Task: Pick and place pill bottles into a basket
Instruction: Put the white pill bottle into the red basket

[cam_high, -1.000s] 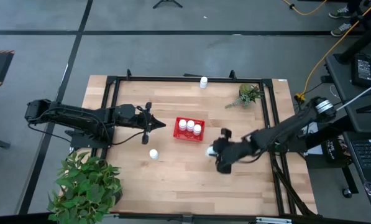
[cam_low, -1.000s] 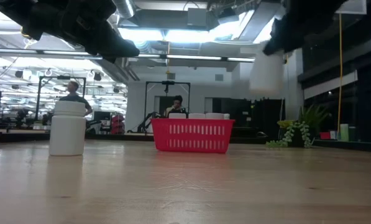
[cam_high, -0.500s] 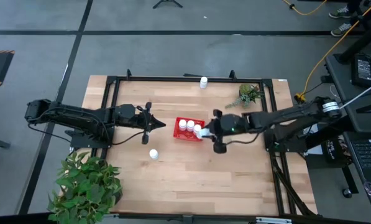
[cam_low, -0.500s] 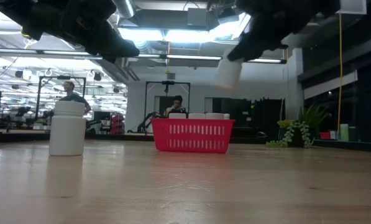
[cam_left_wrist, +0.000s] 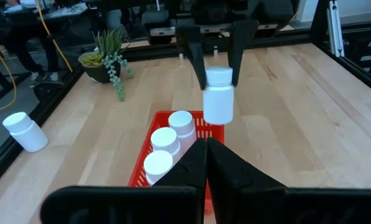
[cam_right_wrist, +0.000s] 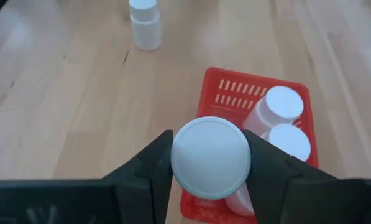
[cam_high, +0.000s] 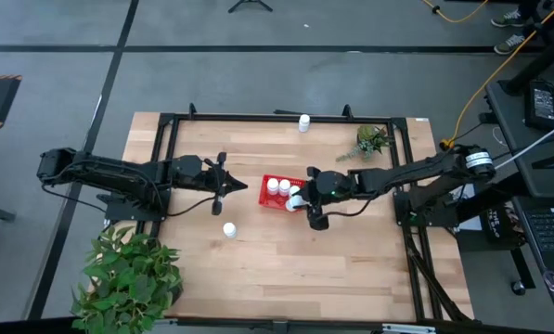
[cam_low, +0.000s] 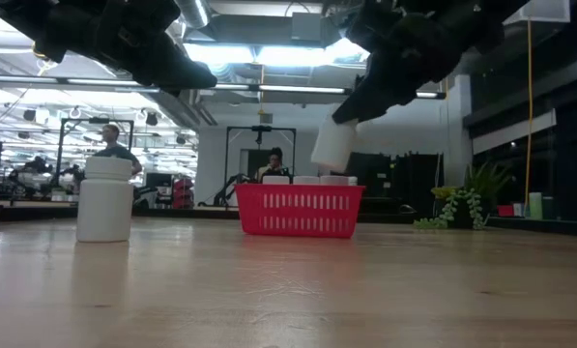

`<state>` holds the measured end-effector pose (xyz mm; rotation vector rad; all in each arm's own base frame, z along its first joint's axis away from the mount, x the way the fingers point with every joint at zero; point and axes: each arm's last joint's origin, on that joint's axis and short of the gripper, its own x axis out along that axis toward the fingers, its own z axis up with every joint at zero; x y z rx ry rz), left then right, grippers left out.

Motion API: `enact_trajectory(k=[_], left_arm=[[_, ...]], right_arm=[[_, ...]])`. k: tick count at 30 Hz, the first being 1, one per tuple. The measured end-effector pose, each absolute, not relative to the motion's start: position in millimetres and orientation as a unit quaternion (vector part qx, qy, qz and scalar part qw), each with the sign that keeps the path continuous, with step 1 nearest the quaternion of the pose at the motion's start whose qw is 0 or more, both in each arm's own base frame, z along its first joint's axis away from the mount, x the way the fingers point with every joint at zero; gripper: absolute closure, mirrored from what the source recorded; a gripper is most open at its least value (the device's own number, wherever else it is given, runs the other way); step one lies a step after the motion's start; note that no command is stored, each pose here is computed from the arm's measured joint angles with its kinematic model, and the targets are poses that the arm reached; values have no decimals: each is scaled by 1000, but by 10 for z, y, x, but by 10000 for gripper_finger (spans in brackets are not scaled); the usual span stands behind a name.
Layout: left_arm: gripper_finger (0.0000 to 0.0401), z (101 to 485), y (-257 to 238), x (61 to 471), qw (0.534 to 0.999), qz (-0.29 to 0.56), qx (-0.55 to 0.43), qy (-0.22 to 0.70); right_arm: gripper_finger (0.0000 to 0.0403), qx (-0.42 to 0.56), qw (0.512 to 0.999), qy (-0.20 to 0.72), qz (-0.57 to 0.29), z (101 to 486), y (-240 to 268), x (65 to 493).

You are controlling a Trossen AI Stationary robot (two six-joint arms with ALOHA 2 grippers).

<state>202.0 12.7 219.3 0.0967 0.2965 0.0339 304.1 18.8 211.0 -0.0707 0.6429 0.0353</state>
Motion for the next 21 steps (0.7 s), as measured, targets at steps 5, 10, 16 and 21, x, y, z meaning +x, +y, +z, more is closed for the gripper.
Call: enact_trajectory(k=[5,10,16,21], left_arm=[[393,2192,128,2019,988,17,48,148],[396,2193,127,2020,988,17,48,148],[395,2193,128,2019,988,17,47,148],[394,2193,127,2020,988,17,47,148]], right_arm=[[247,-29,947,319,13,2066,179,3068],[247,-27,947,321,-2,2063,172,3066],[247,-36,946,323,-3,2060,166,3063],[247,-34,942,333,-4,2045,166,3052]])
